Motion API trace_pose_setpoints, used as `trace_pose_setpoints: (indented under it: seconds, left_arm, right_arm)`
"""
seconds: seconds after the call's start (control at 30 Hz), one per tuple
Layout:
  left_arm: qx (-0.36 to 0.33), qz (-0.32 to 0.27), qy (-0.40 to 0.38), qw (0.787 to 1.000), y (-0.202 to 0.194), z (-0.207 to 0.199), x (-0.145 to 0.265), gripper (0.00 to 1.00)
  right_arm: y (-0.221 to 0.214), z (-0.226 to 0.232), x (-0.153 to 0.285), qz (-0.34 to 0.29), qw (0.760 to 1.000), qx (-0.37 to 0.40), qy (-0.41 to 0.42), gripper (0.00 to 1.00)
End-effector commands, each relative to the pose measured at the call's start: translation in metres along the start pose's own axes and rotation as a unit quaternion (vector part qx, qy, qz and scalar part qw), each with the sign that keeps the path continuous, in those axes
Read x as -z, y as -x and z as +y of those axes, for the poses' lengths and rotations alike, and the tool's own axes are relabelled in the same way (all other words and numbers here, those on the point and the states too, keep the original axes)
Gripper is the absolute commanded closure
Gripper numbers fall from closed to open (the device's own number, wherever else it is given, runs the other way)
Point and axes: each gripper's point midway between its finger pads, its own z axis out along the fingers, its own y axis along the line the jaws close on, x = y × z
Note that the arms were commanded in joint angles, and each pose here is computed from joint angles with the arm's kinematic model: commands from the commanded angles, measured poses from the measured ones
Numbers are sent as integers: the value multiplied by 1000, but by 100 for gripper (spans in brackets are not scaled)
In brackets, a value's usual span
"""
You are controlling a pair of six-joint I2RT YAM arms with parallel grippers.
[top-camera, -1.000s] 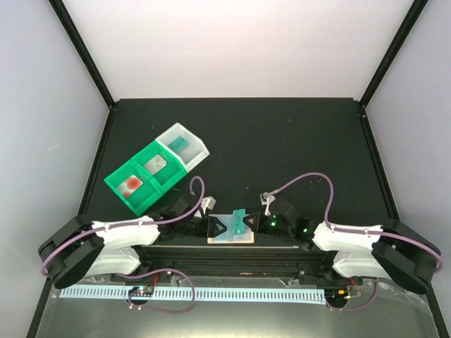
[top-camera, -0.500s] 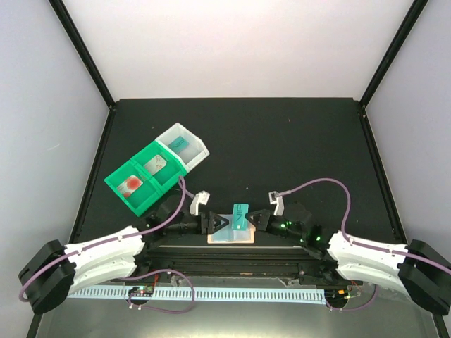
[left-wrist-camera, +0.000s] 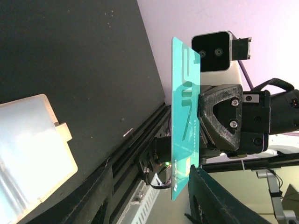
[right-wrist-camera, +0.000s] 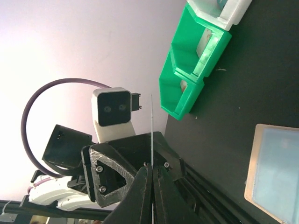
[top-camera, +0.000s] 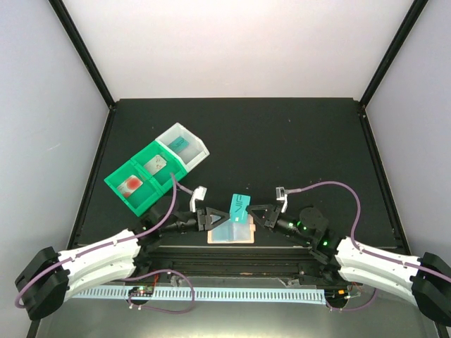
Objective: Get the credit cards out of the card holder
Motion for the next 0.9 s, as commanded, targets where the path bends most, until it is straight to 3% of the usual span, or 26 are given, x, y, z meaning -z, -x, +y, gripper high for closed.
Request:
trace_pose_setpoints:
  seconds: [0.0, 0.1, 0.33, 0.63, 0.87]
  left_arm:
    - [-7, 11, -46, 999, -1, -19, -4, 54]
    - [-4, 26, -64, 998, -4, -25, -8, 59]
    - [-5, 29, -67, 997, -6, -24, -9, 97]
    - [-61, 64, -61, 994, -17, -31, -1, 98]
    - [-124, 115, -66, 983, -33, -45, 13, 99]
  right_arm:
    - [2, 11, 1, -4, 999, -13, 31, 99]
    - [1, 12, 0, -2, 999, -15, 33, 99]
    - [-2, 6, -1, 7, 1000, 0, 23, 98]
    - [-9, 1, 11, 39, 991, 125, -36, 79]
    - [-1, 34, 41, 53, 960, 266, -69, 67]
